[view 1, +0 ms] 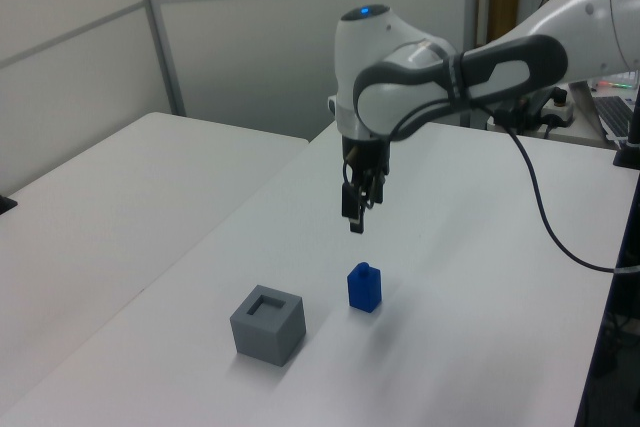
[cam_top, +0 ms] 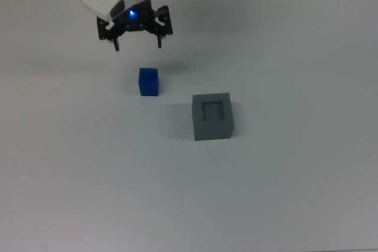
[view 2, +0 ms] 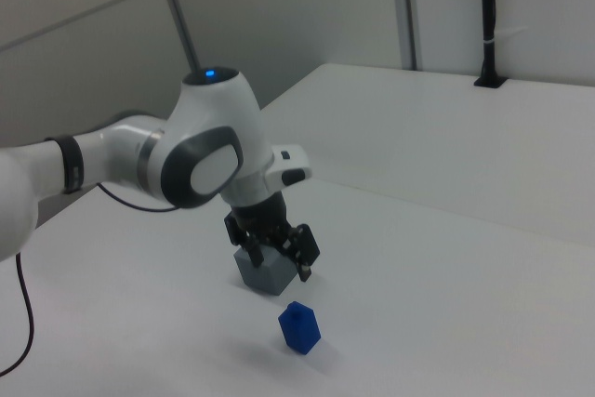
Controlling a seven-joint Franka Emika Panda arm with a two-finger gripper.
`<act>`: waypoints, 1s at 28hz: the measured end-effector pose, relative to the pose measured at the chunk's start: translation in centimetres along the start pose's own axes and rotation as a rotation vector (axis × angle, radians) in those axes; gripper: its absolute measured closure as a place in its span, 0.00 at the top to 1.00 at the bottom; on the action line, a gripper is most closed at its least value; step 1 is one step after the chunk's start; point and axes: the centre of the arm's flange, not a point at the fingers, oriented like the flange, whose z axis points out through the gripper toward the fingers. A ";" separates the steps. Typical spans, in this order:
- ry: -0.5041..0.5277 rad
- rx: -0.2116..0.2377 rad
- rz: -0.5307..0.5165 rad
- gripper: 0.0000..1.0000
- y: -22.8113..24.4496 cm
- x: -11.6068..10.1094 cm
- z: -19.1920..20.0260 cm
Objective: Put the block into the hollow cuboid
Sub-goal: 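Lower the open gripper down onto the blue block, then close the gripper around the blue block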
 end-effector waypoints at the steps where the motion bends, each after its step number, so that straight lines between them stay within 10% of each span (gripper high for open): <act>1: 0.000 0.000 -0.006 1.00 -0.1 -0.1 0.5; 28: -0.136 -0.003 -0.068 1.00 -0.5 -0.6 11.0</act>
